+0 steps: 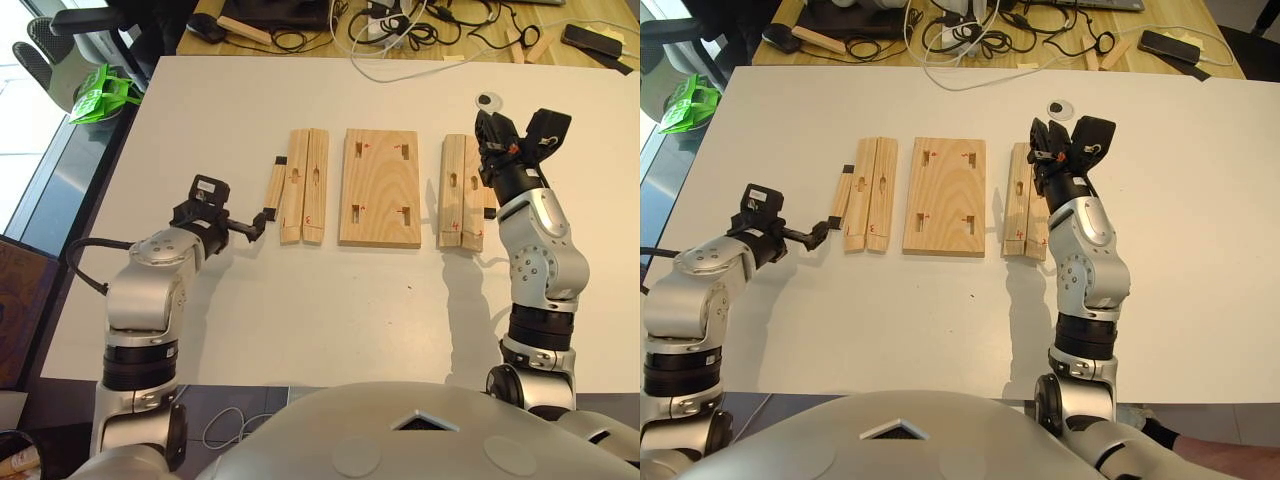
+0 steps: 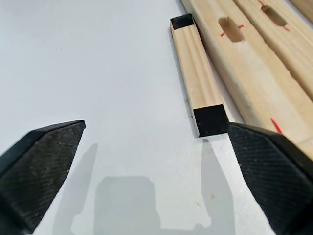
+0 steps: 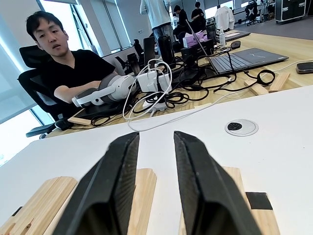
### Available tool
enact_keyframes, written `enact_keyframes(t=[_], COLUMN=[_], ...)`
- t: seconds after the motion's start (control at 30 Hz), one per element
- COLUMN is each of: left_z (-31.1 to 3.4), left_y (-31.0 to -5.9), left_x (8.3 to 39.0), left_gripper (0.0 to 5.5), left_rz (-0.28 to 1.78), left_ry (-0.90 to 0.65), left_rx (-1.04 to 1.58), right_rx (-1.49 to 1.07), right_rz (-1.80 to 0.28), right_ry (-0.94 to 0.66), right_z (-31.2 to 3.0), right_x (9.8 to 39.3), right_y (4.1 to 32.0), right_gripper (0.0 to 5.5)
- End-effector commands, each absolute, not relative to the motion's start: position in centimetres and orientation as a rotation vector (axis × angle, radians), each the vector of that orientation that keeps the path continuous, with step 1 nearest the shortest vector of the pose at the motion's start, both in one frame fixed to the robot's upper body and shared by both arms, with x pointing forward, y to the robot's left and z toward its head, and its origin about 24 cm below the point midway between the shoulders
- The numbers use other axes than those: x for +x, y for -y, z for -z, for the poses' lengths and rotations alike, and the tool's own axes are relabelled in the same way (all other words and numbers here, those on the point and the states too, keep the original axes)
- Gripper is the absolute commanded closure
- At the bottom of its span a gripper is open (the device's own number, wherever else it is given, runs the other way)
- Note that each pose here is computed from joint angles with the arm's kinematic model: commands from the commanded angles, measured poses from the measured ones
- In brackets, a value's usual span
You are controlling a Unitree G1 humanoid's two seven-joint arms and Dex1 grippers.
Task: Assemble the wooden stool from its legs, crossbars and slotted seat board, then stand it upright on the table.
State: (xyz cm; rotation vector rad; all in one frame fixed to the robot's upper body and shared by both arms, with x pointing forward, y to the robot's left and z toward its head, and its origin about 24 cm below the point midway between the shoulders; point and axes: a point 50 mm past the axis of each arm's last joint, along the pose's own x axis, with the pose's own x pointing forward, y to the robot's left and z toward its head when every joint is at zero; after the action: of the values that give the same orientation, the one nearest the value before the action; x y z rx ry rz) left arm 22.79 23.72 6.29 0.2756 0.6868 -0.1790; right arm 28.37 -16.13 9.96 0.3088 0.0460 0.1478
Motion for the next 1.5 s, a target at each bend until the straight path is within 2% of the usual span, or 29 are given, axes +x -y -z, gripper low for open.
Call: enact_keyframes(t=[0.03,0.13,0.4,0.63,1.0,1.5], left_z=[-5.7,-5.7,-5.1,-4.7,-2.5,-1.2], left_y=[-23.0,-22.6,-23.3,-22.3,-23.3,-23.9], left_x=[21.7,21.5,23.2,24.6,26.4,25.5], left_gripper=[0.12,0.12,0.12,0.12,0.12,2.21], left_rz=[0.292,0.325,0.2,0.196,0.162,0.204], left_ry=[-0.793,-0.816,-0.803,-0.787,-0.805,-0.889], left_rx=[0.27,0.251,0.167,0.168,0.194,0.043], right_rx=[0.307,0.307,0.303,0.306,0.308,0.313], right_rz=[-0.148,-0.147,-0.143,-0.143,-0.146,-0.129], right_ry=[-0.048,-0.047,-0.05,-0.054,-0.058,-0.055], right_z=[-10.2,-10.2,-10.2,-10.3,-10.3,-10.3], right_x=[28.4,28.5,28.6,28.8,29.4,29.6], right_y=[16.2,16.3,16.4,16.3,16.2,16.4], right_gripper=[4.2,4.2,4.2,4.2,4.2,4.2])
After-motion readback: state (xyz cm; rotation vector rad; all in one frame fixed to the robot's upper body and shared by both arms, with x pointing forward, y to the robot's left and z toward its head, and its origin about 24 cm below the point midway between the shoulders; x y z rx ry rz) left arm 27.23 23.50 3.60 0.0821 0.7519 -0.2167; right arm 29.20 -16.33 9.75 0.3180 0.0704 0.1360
